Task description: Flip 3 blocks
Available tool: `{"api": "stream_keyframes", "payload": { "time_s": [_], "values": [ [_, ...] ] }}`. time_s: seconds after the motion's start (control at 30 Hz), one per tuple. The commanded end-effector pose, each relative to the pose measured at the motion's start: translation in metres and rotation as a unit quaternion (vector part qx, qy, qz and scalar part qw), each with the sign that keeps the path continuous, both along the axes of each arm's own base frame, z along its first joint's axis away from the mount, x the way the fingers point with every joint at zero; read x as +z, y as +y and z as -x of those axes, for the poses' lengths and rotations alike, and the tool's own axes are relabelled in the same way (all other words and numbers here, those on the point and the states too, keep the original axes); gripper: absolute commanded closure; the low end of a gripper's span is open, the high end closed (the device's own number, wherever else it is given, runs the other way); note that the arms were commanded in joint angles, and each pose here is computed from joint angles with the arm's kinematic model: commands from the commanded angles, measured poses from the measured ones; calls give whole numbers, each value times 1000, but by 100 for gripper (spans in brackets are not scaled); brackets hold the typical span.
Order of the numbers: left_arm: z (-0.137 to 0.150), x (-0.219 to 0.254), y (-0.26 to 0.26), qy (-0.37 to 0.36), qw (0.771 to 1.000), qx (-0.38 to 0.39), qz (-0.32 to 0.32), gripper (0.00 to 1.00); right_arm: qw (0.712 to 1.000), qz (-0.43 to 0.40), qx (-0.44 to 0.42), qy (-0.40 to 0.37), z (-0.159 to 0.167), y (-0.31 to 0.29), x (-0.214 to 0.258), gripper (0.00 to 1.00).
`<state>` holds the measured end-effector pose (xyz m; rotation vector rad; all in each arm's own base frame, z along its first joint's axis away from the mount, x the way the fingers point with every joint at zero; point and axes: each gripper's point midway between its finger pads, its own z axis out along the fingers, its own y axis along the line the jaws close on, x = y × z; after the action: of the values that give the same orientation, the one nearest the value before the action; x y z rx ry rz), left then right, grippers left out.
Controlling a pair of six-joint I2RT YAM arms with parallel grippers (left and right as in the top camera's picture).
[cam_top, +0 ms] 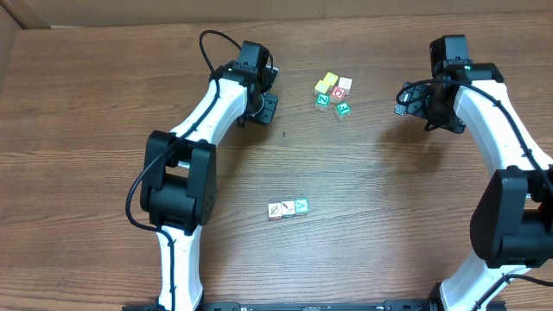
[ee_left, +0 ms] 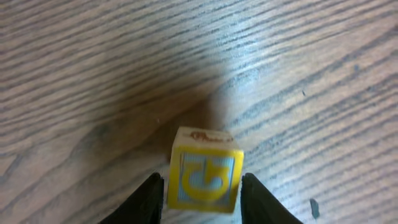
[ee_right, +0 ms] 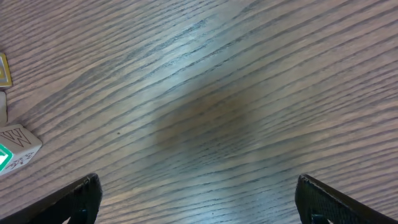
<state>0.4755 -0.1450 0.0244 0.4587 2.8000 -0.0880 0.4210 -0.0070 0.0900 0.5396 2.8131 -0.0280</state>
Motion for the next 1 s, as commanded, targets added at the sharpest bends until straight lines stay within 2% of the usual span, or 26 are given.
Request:
{"api": "stream_keyframes", "payload": {
  "time_s": [0.0, 0.07, 0.17, 0.33, 0.5, 0.97],
  "values": [
    [-5, 35, -4, -35, 999, -4, 8, 66, 1000, 5, 1, -25, -5, -2, 19, 0],
    [-6, 36, -4, -38, 999, -4, 9, 64, 1000, 5, 1, -25, -5, -2, 19, 0],
    [-7, 32, -5, -37, 999, -6, 8, 56, 1000, 5, 1, -25, -5, -2, 19, 0],
    [-5, 12, -4, -19, 1000, -10, 1, 58, 1000, 5, 1, -25, -5, -2, 19, 0],
    [-7, 11, -5, -23, 1000, -10, 2, 62, 1000, 5, 1, -25, -5, -2, 19, 0],
    [1, -8, -3, -13, 1000, -11, -1, 58, 1000, 5, 1, -25, -5, -2, 19, 0]
  ]
}}
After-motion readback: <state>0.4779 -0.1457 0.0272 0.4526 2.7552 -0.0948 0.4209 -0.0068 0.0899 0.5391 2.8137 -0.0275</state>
